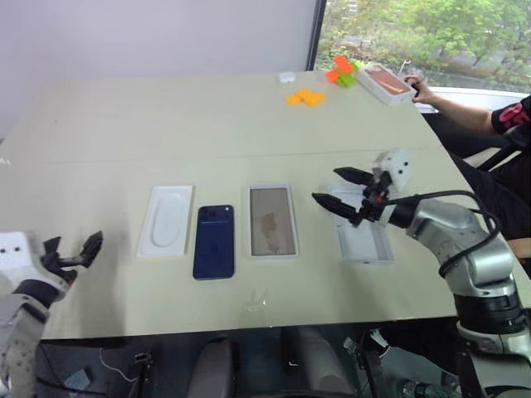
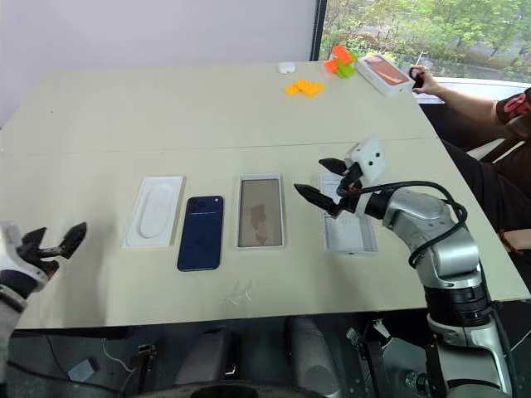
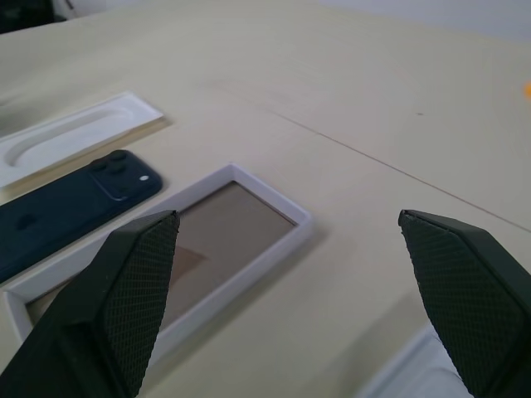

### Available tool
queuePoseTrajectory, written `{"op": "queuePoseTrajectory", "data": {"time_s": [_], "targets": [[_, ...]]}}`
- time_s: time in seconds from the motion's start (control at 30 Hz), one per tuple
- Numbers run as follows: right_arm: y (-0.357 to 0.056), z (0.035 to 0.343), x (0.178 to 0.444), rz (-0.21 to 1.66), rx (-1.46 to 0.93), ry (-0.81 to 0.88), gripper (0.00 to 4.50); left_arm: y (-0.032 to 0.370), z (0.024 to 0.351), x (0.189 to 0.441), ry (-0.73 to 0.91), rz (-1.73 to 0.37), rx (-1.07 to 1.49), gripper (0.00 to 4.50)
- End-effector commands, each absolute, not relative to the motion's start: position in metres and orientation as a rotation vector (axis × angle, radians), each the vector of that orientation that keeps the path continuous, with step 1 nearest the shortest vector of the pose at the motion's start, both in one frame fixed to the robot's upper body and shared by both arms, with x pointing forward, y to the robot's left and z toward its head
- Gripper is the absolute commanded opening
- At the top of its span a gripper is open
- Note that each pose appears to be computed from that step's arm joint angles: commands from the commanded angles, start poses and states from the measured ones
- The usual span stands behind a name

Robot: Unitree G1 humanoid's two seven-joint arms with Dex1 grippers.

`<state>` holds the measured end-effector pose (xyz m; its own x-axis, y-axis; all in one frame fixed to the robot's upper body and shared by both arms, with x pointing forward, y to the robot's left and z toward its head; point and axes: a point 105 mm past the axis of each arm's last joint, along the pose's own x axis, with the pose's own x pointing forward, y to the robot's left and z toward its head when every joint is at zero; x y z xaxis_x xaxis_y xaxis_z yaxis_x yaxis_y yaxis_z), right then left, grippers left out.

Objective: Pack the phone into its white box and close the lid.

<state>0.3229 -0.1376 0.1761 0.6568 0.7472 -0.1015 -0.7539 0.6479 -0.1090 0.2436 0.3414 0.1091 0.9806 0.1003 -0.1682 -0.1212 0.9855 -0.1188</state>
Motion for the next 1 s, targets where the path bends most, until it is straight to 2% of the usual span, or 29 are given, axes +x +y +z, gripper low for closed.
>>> {"op": "queuePoseTrajectory", "data": {"time_s": [0.03, 0.2, 0.37, 0.57, 0.83, 1.0], "targets": [[-0.116, 0.187, 0.314, 0.914, -0.195, 0.000, 4.43, 0.323, 0.118, 0.248, 0.164, 0.036, -0.213, 4.50], [-0.094, 0.178, 0.292, 1.059, -0.299, 0.005, 4.43, 0.277, 0.108, 0.244, 0.312, -0.153, -0.364, 4.50], [-0.080, 0.174, 0.274, 1.157, -0.326, 0.002, 4.43, 0.263, 0.101, 0.244, 0.399, -0.180, -0.531, 4.50], [-0.074, 0.166, 0.268, 1.180, -0.334, 0.015, 4.43, 0.251, 0.086, 0.241, 0.543, -0.214, -0.547, 4.50], [-0.078, 0.158, 0.265, 1.172, -0.366, 0.034, 4.43, 0.252, 0.077, 0.247, 0.580, -0.184, -0.677, 4.50], [-0.078, 0.156, 0.263, 1.170, -0.372, 0.034, 4.50, 0.248, 0.080, 0.247, 0.564, -0.210, -0.748, 2.18]]}}
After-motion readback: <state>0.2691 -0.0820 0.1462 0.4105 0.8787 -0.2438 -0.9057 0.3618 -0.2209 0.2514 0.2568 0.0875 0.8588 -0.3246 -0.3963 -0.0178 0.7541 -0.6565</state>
